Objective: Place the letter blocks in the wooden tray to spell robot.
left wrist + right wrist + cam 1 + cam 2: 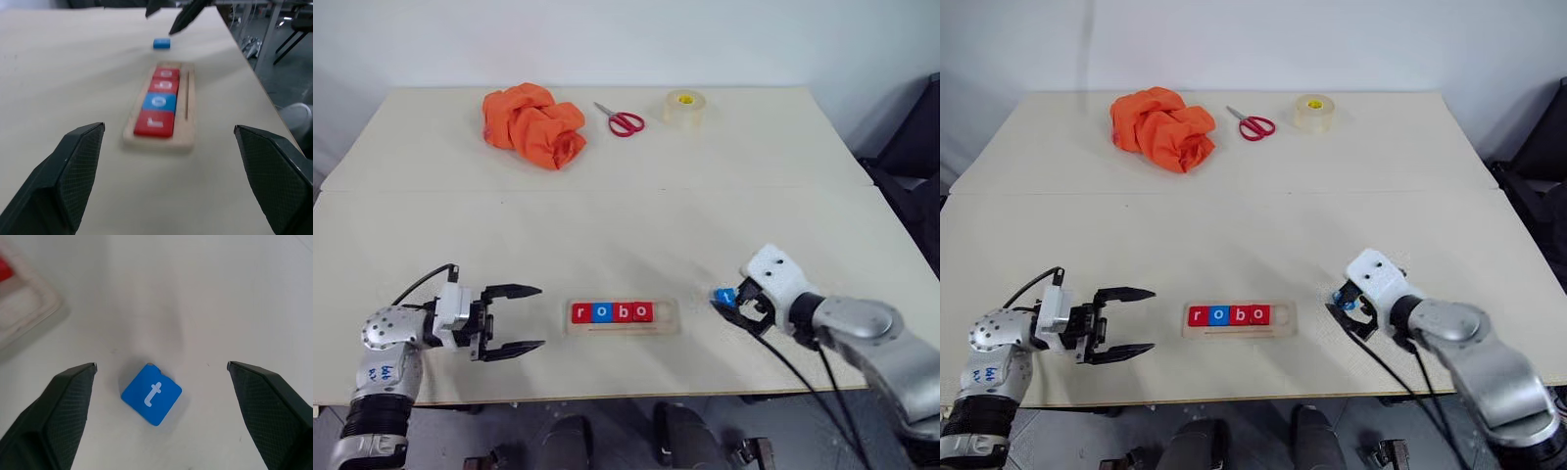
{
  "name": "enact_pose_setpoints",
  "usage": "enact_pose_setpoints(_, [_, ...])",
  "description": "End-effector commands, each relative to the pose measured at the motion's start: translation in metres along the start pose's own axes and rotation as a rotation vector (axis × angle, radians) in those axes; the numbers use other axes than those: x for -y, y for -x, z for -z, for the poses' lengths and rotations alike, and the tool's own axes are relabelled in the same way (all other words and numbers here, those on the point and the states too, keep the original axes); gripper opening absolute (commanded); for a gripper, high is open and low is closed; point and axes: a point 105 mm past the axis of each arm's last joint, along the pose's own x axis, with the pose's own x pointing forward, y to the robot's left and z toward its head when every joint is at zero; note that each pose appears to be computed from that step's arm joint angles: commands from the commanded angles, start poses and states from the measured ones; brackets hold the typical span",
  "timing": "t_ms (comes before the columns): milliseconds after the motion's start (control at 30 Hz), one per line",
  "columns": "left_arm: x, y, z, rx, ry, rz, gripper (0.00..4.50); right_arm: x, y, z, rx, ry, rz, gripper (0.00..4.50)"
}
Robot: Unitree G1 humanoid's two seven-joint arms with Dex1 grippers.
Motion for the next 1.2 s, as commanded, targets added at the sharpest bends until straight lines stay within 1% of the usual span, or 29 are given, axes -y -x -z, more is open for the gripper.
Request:
enact_pose_setpoints(33, [0.014, 0.006, -0.002, 0.011, -0.018, 0.101, 4.50, -0.001, -0.003, -0.003, 0.027, 0.127, -0.140, 4.47])
enact_pose_setpoints(133, [0.016, 0.008, -0.002, 0.012, -0.017, 0.087, 4.50, 0.003, -0.011, 0.006, 0.002, 0.218, -0.227, 4.47])
enact_pose_setpoints(333, [0.022, 0.005, -0.002, 0.026, -0.026, 0.072, 4.50, 0.008, -0.025, 0.021, -0.048, 0.306, -0.342, 4.47])
enact_pose_setpoints(567, [0.027, 0.008, -0.003, 0.022, -0.029, 0.052, 4.50, 0.020, -0.027, 0.031, -0.090, 0.341, -0.388, 4.47])
enact_pose_setpoints(700, [0.027, 0.009, -0.005, 0.020, -0.033, 0.044, 4.50, 0.018, -0.028, 0.038, -0.105, 0.351, -0.434, 4.47])
enact_pose_setpoints(733, [0.028, 0.009, -0.006, 0.019, -0.034, 0.043, 4.50, 0.018, -0.029, 0.038, -0.100, 0.348, -0.438, 4.09])
enact_pose_setpoints(767, [0.028, 0.010, -0.006, 0.019, -0.035, 0.042, 4.50, 0.017, -0.029, 0.038, -0.097, 0.345, -0.441, 3.91])
enact_pose_setpoints(800, [0.027, 0.010, -0.006, 0.018, -0.036, 0.041, 4.50, 0.017, -0.030, 0.038, -0.094, 0.345, -0.442, 3.52])
enact_pose_setpoints(867, [0.027, 0.010, -0.007, 0.018, -0.037, 0.039, 4.50, 0.018, -0.032, 0.038, -0.091, 0.347, -0.439, 2.91])
enact_pose_setpoints(933, [0.026, 0.011, -0.009, 0.023, -0.041, 0.031, 4.50, 0.020, -0.034, 0.036, -0.084, 0.347, -0.430, 2.17])
enact_pose_setpoints(967, [0.024, 0.011, -0.011, 0.035, -0.044, 0.016, 4.50, 0.022, -0.035, 0.034, -0.079, 0.345, -0.424, 1.92])
enact_pose_setpoints(1000, [0.022, 0.012, -0.013, 0.049, -0.047, 0.001, 4.50, 0.023, -0.035, 0.033, -0.076, 0.346, -0.419, 1.51])
enact_pose_setpoints(1067, [0.018, 0.012, -0.017, 0.073, -0.050, -0.023, 4.50, 0.025, -0.036, 0.032, -0.072, 0.347, -0.410, 1.02])
enact_pose_setpoints(1167, [0.014, 0.011, -0.021, 0.094, -0.051, -0.046, 4.50, 0.029, -0.036, 0.029, -0.067, 0.347, -0.402, 0.08])
enact_pose_setpoints(1200, [0.014, 0.011, -0.021, 0.093, -0.050, -0.046, 4.50, 0.029, -0.036, 0.029, -0.064, 0.347, -0.401, 0.01])
